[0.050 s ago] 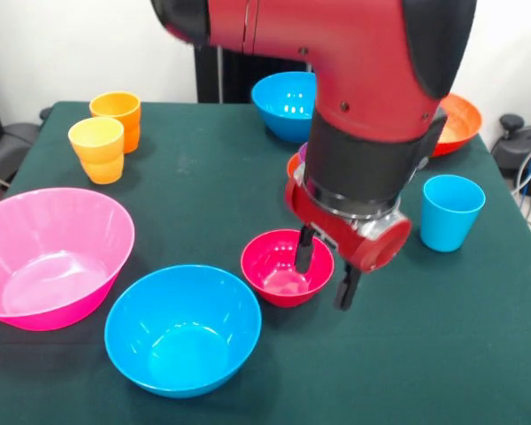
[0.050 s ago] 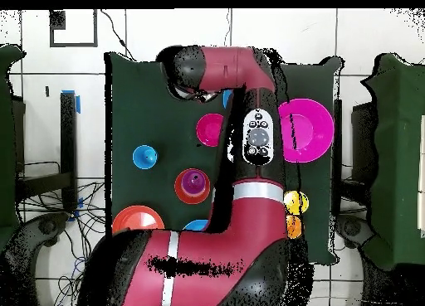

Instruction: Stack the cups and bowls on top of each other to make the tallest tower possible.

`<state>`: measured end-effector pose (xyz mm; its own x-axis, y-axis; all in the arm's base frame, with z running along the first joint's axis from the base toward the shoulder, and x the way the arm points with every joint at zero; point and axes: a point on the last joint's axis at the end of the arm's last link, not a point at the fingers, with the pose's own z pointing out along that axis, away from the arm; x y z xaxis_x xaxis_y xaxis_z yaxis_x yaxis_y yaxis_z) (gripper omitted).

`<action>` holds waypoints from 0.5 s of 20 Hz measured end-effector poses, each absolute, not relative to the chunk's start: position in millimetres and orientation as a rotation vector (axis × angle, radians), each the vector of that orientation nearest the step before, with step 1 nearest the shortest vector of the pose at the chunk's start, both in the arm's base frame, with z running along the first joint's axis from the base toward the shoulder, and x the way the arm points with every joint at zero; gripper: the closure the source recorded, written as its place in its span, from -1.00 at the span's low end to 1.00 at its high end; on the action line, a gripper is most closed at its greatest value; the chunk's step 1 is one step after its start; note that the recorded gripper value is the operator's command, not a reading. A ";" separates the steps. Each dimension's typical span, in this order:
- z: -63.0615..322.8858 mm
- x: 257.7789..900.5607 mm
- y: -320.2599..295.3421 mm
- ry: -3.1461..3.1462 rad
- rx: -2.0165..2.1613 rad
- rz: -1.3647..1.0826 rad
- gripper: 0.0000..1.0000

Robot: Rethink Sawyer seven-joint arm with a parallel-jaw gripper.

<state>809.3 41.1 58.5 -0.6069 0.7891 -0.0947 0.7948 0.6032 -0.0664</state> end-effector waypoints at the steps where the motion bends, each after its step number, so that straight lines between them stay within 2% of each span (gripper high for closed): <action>1: 52.2 807.8 40.7 2.767 1.363 -0.169 -1.00; 10: 4.1 785.0 39.8 2.816 1.361 -0.266 -1.00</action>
